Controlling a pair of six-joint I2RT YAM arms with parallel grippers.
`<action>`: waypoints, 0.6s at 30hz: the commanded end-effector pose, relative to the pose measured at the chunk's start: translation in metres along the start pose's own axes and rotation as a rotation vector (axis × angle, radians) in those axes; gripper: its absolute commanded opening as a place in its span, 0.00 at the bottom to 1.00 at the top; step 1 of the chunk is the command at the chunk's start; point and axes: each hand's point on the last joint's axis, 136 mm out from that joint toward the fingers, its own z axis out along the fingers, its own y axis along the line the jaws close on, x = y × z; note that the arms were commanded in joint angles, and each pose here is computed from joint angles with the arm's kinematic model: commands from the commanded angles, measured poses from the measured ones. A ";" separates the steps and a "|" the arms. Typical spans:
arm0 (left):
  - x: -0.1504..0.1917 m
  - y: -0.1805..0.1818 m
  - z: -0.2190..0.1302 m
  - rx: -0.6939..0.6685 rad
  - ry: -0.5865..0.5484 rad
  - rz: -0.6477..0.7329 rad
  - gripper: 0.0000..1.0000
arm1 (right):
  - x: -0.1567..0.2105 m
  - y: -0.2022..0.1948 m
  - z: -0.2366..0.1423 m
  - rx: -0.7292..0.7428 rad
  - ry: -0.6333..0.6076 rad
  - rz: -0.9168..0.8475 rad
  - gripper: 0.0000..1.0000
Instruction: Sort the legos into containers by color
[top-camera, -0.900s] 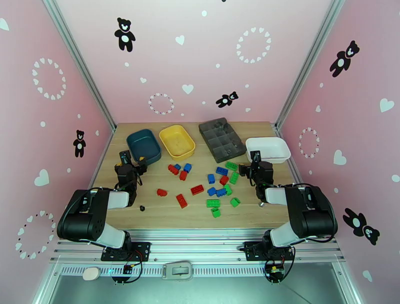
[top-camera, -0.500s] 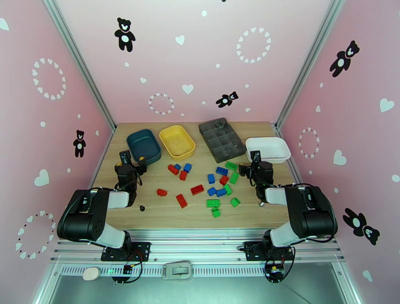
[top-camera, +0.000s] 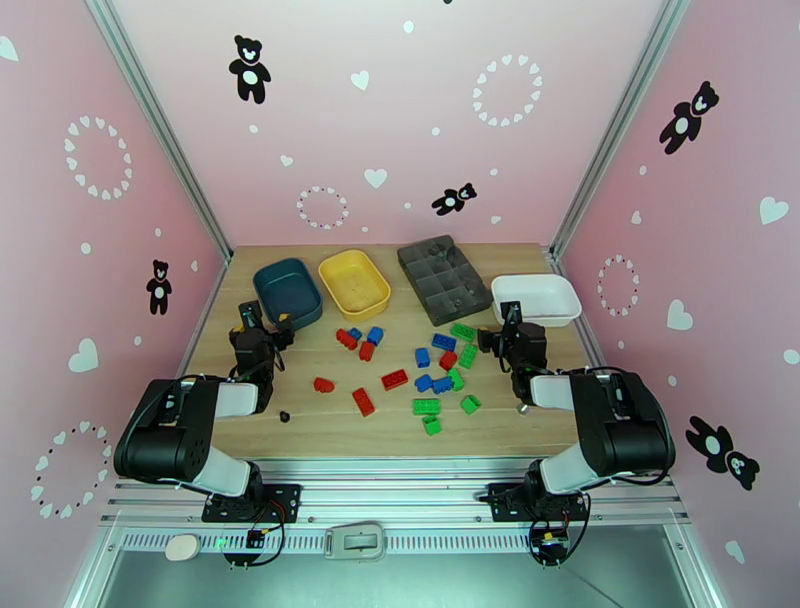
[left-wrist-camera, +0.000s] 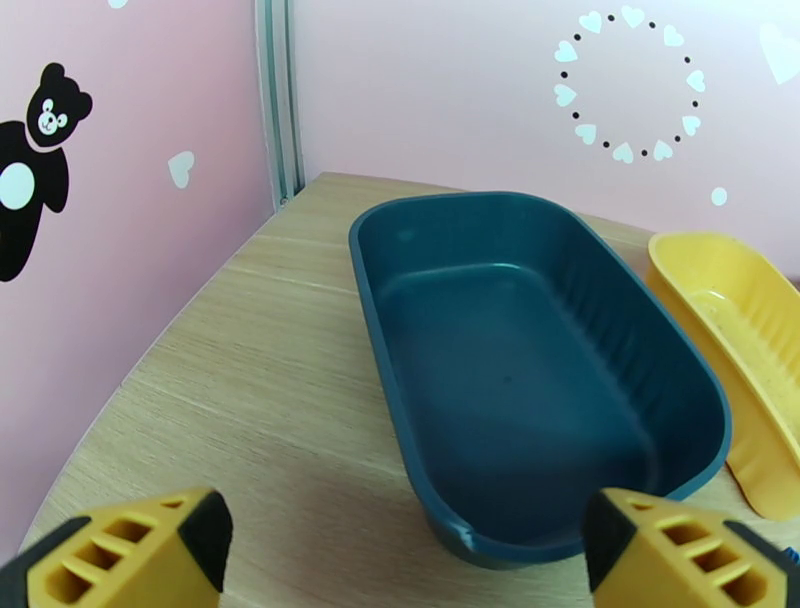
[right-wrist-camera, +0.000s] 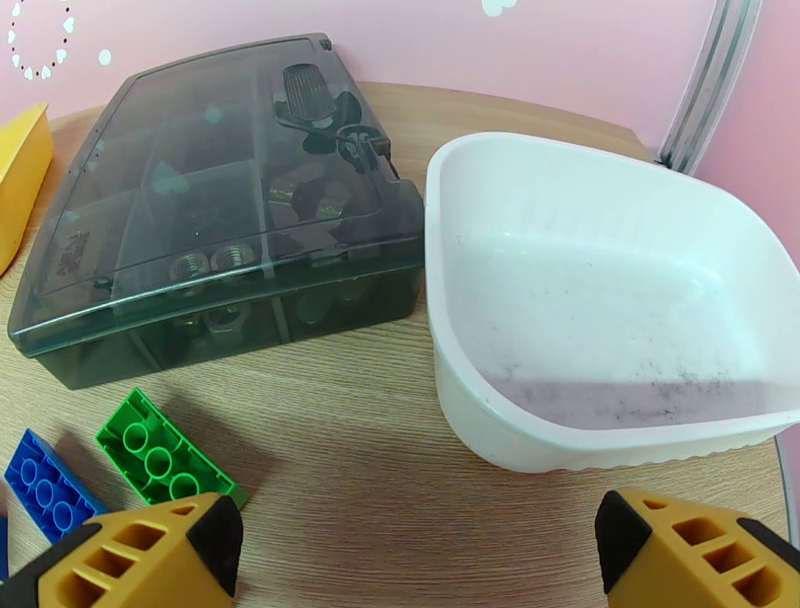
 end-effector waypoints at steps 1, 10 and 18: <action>0.002 0.000 -0.001 0.008 -0.004 -0.008 0.98 | -0.009 -0.001 0.000 0.001 -0.024 0.007 0.99; 0.003 0.000 -0.001 0.008 -0.002 -0.007 0.99 | -0.009 -0.002 0.000 0.002 -0.025 0.008 0.99; -0.021 0.001 -0.015 -0.002 0.069 -0.016 0.98 | -0.027 -0.036 -0.011 0.181 0.085 0.077 0.99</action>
